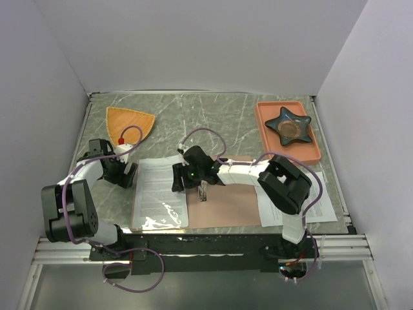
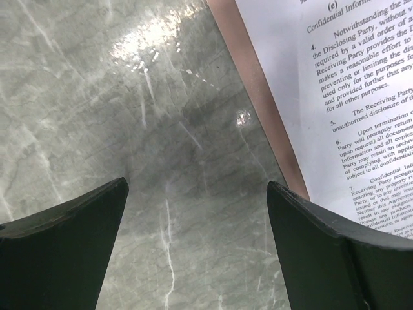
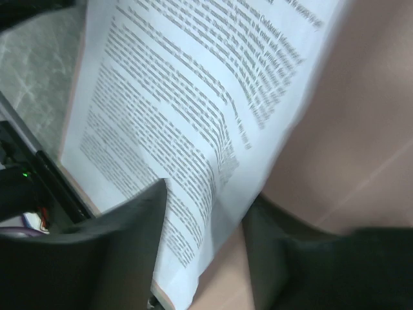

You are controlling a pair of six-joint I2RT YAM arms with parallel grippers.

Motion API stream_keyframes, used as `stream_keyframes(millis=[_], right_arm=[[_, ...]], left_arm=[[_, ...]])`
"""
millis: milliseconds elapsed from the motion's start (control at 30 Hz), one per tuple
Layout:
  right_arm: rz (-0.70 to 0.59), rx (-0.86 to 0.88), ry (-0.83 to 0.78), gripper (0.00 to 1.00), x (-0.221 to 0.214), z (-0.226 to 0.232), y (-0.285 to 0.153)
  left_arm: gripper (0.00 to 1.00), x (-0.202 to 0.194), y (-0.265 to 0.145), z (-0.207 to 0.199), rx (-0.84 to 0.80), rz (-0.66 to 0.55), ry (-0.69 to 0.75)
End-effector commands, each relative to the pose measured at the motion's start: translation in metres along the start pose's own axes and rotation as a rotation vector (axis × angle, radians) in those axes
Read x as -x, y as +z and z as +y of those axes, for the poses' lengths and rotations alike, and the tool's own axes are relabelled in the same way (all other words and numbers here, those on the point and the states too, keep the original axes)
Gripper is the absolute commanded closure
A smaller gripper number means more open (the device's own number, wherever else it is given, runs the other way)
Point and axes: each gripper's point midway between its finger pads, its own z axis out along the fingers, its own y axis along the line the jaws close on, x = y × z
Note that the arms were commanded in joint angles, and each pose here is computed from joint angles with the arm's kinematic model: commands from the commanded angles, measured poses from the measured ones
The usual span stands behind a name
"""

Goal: Put the files into the folder

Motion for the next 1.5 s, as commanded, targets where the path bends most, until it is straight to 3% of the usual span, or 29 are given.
stream_keyframes(millis=[0, 133, 200, 233, 333, 467, 833, 1467], right_arm=[[-0.077, -0.059, -0.031, 0.32, 0.032, 0.015, -0.037], [-0.078, -0.244, -0.002, 0.1, 0.041, -0.01, -0.071], [-0.072, -0.443, 0.032, 0.12, 0.037, -0.043, -0.102], [-0.078, -0.513, 0.083, 0.19, 0.036, -0.055, -0.115], [-0.056, -0.764, 0.198, 0.27, 0.025, -0.11, -0.167], [-0.058, -0.98, 0.323, 0.29, 0.01, -0.172, -0.221], [0.059, -1.131, 0.415, 0.4, -0.019, -0.236, -0.229], [0.106, -1.106, 0.472, 0.52, -0.012, -0.262, -0.197]], left_arm=[[0.04, 0.03, -0.021, 0.013, 0.05, -0.081, 0.041], [0.04, 0.034, -0.03, 0.016, 0.052, -0.089, 0.043], [0.04, 0.035, -0.034, 0.019, 0.058, -0.095, 0.043], [0.04, 0.035, -0.035, 0.019, 0.058, -0.096, 0.042], [0.04, 0.036, -0.037, 0.019, 0.056, -0.101, 0.047], [0.04, 0.039, -0.04, 0.017, 0.051, -0.114, 0.045], [0.04, 0.033, -0.04, 0.015, 0.049, -0.109, 0.044], [0.04, 0.029, -0.034, 0.013, 0.036, -0.097, 0.042]])
